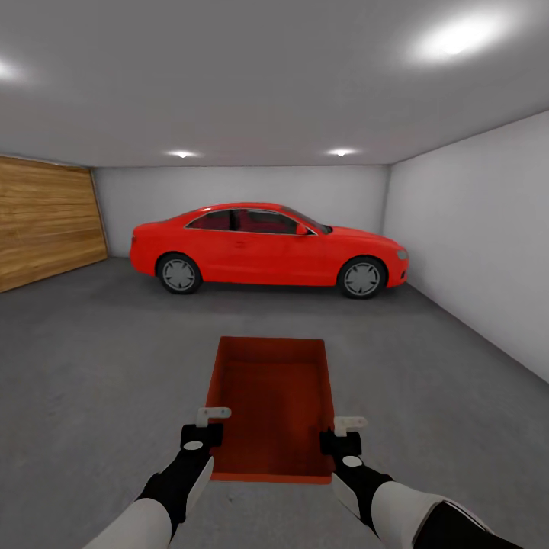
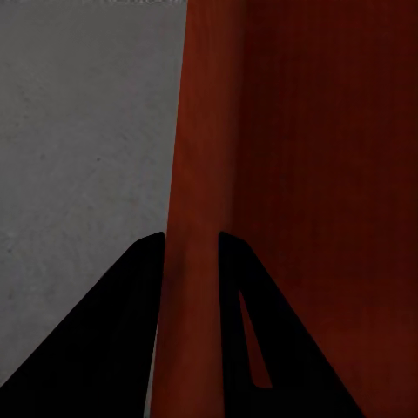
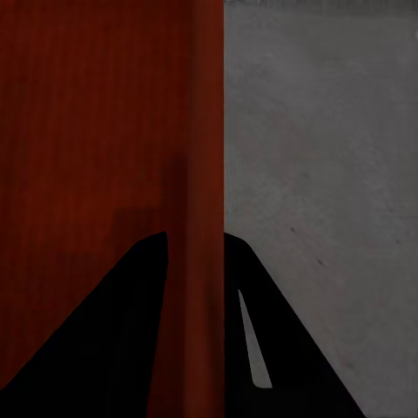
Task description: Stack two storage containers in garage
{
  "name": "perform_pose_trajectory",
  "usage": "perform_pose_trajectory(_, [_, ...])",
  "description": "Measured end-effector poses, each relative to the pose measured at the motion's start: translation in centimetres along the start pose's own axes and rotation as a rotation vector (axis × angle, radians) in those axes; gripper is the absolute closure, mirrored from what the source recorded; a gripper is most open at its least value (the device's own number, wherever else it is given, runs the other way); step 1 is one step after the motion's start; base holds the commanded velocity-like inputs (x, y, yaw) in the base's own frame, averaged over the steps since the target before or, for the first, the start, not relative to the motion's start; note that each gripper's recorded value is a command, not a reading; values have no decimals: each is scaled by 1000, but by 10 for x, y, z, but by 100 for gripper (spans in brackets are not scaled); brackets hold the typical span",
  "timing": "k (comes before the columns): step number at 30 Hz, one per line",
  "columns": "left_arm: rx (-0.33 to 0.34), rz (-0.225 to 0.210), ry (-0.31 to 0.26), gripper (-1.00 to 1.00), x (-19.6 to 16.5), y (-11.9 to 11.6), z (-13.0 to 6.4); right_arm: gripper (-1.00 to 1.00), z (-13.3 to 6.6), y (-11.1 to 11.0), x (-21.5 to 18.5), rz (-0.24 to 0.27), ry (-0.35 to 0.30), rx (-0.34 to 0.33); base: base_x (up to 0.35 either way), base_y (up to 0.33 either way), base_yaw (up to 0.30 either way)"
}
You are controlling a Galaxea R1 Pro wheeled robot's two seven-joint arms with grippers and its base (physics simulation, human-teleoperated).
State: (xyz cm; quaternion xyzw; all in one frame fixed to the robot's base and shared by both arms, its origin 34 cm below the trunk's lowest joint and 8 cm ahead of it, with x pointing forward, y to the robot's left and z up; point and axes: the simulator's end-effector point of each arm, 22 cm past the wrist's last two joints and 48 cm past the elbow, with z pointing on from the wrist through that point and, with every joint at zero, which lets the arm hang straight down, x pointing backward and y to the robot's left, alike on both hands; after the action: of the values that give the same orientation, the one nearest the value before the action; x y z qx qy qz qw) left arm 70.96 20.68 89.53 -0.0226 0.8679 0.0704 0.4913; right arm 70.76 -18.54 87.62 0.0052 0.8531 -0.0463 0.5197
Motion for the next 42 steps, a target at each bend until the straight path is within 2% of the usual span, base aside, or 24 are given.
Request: perform_pose_trajectory(42, [0,0,-1,100,0,0,0,100,0,0,0,1,-1,0,321,0,0])
